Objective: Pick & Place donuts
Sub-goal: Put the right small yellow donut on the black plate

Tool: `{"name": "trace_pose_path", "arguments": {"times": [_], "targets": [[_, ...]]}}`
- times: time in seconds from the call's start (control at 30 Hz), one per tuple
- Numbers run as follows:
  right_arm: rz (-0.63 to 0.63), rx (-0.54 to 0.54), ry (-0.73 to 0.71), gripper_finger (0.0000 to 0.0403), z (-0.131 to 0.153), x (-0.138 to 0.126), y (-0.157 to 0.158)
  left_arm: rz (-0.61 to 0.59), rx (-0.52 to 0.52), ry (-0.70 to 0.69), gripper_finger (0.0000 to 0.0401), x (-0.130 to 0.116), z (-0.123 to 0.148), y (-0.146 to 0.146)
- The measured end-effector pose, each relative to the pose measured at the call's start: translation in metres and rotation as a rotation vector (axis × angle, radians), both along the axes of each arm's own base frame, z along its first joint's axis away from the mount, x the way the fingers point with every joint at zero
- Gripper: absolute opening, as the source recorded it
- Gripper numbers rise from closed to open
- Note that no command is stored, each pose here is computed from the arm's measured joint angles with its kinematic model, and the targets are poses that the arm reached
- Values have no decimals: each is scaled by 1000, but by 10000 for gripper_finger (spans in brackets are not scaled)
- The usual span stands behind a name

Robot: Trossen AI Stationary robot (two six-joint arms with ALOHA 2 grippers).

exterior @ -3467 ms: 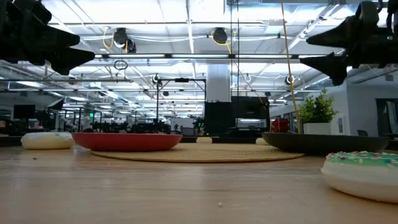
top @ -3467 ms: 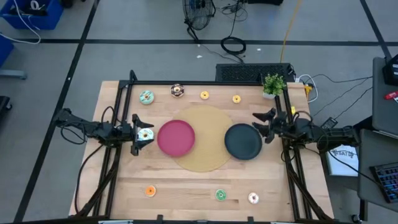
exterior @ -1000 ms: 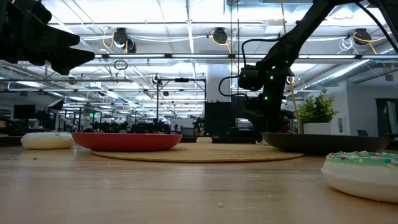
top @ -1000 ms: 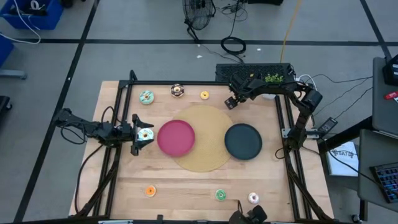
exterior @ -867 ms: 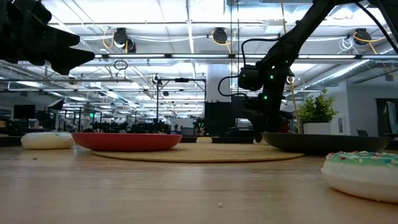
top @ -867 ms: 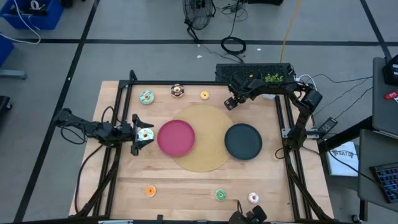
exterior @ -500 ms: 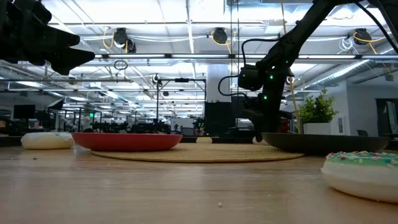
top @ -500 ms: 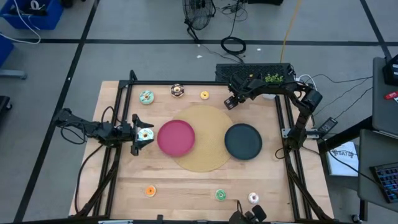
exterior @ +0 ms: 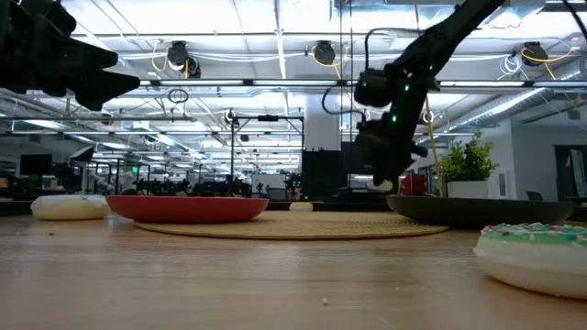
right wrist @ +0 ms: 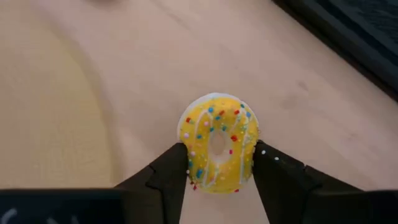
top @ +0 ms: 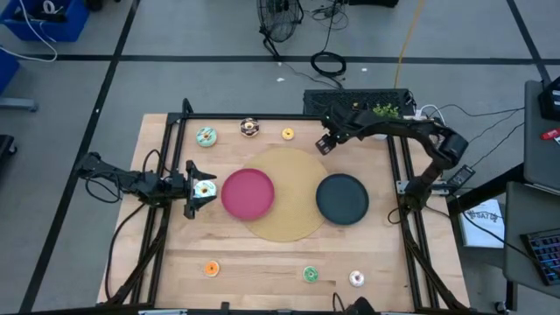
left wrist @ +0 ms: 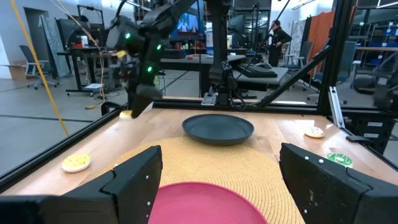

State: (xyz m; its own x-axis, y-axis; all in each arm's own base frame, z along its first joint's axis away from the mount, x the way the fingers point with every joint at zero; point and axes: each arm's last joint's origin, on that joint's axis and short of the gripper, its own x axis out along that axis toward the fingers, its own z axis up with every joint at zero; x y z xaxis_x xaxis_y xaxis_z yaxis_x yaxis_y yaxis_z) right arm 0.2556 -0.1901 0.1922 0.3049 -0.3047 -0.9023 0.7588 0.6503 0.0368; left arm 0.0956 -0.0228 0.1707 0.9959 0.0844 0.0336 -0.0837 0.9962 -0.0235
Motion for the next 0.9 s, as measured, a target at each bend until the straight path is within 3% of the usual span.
{"name": "trace_pose_path", "arguments": {"times": [0.27, 0.5, 0.73, 0.9], "targets": [[107, 29, -16, 159, 39, -4, 52, 0, 0, 0, 319, 0, 0, 0], [202, 72, 17, 156, 56, -9, 102, 0, 0, 0, 319, 0, 0, 0], [273, 95, 25, 155, 47, -19, 138, 0, 0, 0, 319, 0, 0, 0], [254, 135, 66, 155, 28, -37, 152, 0, -1, 0, 319, 0, 0, 0]]}}
